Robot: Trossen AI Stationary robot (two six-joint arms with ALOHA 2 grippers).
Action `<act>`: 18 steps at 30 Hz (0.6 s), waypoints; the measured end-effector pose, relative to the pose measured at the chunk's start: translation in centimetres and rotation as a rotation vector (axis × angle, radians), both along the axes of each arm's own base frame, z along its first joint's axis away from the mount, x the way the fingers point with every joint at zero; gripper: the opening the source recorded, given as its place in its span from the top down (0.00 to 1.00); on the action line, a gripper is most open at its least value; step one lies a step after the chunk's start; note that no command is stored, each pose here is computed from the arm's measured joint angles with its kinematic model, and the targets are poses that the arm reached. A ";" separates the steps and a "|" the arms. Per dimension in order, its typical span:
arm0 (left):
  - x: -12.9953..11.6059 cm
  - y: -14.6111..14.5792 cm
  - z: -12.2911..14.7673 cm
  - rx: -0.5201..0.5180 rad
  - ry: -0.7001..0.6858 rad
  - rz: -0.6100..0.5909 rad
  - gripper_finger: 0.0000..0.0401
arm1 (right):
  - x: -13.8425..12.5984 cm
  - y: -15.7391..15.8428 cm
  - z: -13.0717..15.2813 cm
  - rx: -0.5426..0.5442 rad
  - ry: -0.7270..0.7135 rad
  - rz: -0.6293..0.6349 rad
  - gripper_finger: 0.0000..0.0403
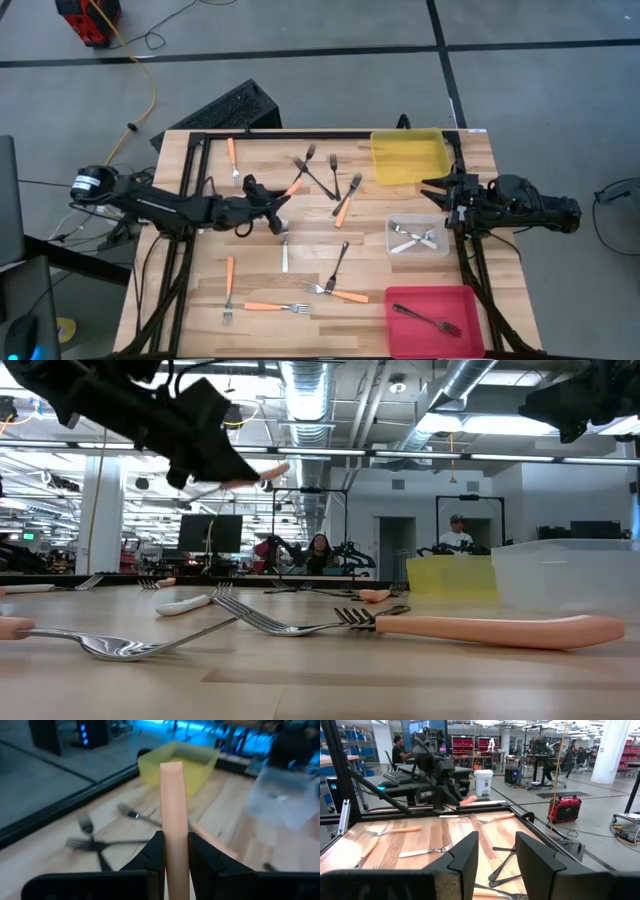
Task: Sort silverware by color (type)
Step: Put the orange fork into the yellow bin
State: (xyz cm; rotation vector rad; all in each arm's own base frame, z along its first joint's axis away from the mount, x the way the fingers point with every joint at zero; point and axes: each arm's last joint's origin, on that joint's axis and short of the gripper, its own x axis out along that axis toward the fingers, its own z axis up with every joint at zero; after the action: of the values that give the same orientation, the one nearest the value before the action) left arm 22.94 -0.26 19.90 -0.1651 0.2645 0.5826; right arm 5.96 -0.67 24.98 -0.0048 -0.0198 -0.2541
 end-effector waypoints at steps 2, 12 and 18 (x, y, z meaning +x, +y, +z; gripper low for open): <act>-0.1 -0.1 0.7 0.005 -0.042 -0.035 0.90 | 0.0 0.0 0.0 0.000 0.001 0.000 0.62; -0.5 -0.3 3.8 0.096 -0.264 -0.177 0.90 | 0.0 0.0 0.0 0.000 0.000 0.000 0.62; -0.7 -0.5 4.6 0.101 -0.353 -0.256 0.90 | 0.0 0.0 0.0 0.000 0.000 0.000 0.62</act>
State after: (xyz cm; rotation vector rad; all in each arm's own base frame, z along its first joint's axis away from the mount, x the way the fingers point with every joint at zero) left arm 22.21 -0.78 24.49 -0.1314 -0.0861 0.3038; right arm 5.96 -0.67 24.98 -0.0044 -0.0197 -0.2545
